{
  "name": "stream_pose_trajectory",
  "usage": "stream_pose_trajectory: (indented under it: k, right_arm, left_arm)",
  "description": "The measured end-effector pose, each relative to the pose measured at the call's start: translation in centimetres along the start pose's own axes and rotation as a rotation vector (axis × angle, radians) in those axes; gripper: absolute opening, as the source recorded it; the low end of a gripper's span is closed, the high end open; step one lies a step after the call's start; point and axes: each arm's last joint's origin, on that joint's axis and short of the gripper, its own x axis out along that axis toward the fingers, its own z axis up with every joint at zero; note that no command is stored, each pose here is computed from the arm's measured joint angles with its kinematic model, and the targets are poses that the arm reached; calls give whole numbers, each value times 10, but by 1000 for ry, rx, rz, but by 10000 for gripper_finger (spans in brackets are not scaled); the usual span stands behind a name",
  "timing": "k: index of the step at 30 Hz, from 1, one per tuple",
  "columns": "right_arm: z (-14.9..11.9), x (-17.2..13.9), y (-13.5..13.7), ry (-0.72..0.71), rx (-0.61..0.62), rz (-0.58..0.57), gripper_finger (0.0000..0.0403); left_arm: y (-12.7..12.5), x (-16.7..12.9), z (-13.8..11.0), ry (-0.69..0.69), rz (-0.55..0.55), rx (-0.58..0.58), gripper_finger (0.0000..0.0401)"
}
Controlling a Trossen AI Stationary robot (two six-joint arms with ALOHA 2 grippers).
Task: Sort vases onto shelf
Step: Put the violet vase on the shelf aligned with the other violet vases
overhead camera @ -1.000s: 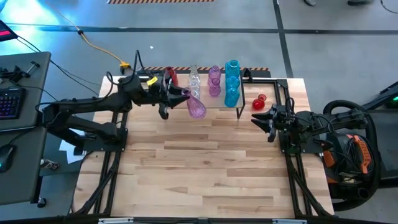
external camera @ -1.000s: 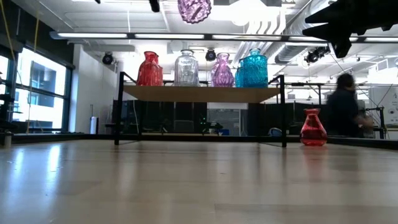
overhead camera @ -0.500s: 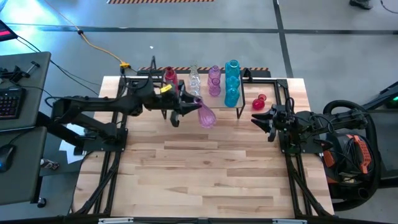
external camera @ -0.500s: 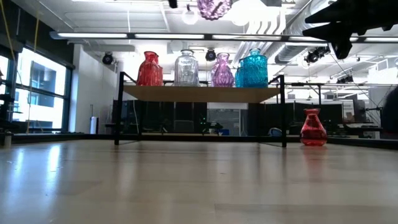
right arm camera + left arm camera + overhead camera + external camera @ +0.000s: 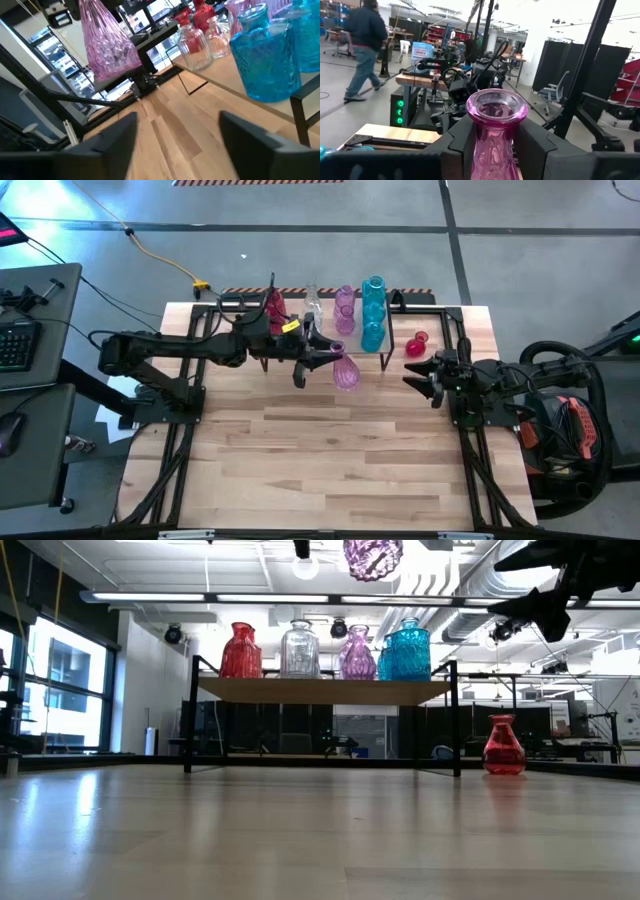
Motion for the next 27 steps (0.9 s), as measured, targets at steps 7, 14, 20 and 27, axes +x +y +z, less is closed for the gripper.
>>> stream_pose_trajectory:
  k: [7, 14, 20, 27]
  right_arm:
    - [-2, 0, 0, 36, 4, 31, 392]
    - [-2, 0, 0, 40, 8, 30, 353]
    - [-1, 0, -1, 0, 56, -15, 351]
    - [6, 0, -1, -117, 302, -75, 351]
  left_arm:
    - [-6, 9, -13, 35, -22, -27, 97]
    - [-11, 17, -26, 67, -44, -35, 97]
    - [-12, 18, -27, 70, -47, -37, 97]
    - [-9, 17, -26, 71, -39, -37, 97]
